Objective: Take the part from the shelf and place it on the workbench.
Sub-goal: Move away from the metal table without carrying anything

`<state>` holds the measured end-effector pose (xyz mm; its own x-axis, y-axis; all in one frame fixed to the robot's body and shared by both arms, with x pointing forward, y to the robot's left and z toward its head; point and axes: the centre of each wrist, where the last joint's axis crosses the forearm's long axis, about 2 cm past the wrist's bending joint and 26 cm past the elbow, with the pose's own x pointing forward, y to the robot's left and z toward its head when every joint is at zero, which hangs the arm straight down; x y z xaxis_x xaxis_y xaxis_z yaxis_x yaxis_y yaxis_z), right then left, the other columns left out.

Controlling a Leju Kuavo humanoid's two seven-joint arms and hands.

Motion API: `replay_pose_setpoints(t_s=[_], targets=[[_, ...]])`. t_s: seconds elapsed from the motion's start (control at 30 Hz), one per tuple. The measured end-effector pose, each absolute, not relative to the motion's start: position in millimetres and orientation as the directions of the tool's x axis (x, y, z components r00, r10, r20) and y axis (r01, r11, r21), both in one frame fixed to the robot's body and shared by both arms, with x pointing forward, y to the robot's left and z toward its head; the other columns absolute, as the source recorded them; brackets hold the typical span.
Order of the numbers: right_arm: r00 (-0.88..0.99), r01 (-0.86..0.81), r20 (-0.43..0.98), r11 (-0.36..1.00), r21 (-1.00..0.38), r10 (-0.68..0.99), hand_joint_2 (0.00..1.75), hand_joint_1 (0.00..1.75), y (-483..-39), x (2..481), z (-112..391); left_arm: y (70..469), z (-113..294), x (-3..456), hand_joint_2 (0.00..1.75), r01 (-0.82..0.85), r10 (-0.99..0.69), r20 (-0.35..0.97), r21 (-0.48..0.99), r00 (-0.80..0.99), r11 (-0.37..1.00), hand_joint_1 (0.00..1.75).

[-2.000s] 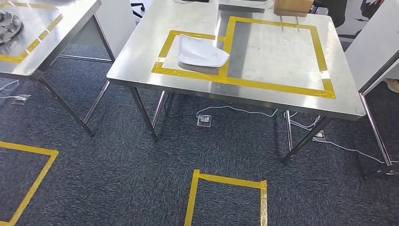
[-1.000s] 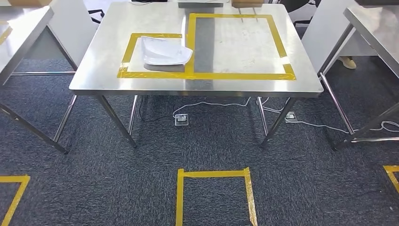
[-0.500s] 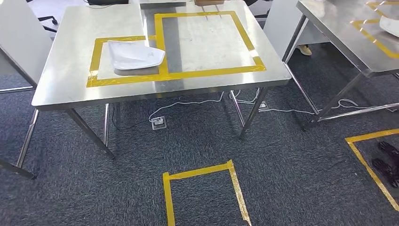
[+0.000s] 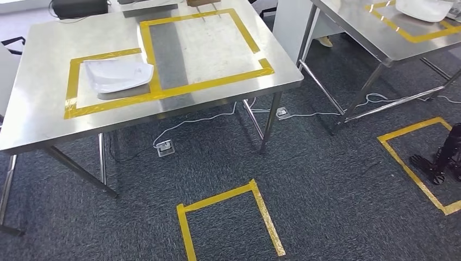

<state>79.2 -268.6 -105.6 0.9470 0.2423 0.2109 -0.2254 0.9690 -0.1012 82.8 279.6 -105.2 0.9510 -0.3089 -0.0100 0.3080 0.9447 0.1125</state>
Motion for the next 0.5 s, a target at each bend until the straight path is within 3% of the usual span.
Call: replay_pose_setpoints(t_s=[0.5], targets=[[0.946, -0.224, 0.218, 0.970, -0.096, 0.240, 0.00, 0.00, -265.3, 81.9, -104.9, 281.9, -106.0, 78.4, 0.00, 0.313, -0.312, -0.020, 0.115, 0.950, 0.943, 0.00]])
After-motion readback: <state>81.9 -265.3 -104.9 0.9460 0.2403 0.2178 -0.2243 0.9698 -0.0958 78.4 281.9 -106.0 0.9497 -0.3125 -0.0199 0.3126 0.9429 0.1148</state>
